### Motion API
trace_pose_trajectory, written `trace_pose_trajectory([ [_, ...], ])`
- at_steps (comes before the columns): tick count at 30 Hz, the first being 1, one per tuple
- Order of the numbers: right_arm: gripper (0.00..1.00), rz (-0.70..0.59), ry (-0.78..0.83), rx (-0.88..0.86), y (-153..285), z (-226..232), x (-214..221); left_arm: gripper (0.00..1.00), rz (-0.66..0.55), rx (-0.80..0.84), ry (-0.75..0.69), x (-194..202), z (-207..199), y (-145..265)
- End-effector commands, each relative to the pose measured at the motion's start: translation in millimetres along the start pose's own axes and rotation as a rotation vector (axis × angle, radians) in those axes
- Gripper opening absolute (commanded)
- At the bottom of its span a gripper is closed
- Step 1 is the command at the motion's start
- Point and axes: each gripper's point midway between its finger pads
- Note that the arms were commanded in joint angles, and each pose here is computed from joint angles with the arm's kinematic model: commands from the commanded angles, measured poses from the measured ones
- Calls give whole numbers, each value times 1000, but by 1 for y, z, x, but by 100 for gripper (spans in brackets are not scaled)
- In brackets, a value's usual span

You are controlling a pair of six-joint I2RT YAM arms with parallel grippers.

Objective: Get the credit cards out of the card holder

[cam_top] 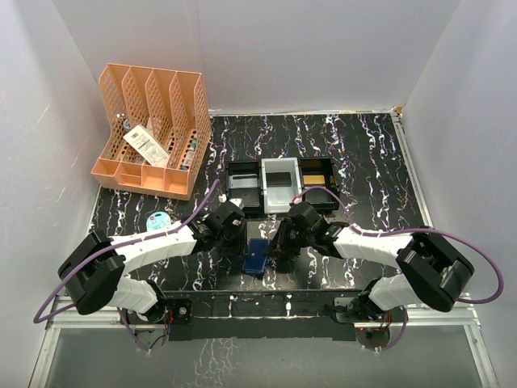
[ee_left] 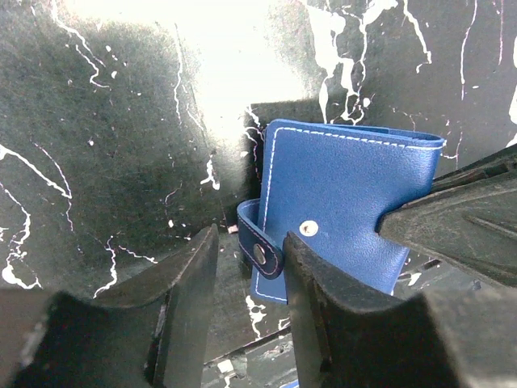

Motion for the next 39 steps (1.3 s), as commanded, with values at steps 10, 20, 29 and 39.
trace_pose_trajectory([
  [10,0,0,9,-16,-2,5,-2,17,-2,-6,-20,-7,-1,-3],
  [20,38,-15,55,-5,6,15,-10,0,-72,62,-10,-22,-15,19],
  [29,54,-82,43,33,17,11,-19,0,-152,189,24,-41,-40,44],
  [39,42,-45,16,-19,6,20,-17,0,-217,324,41,-67,-73,70],
])
Point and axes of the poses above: each gripper's point midway between its finger pads, its own y axis back along the fingers, its own z axis along the line the jaws close on, x = y × z, and after that the axes turned 13 degrees about -y, right-handed
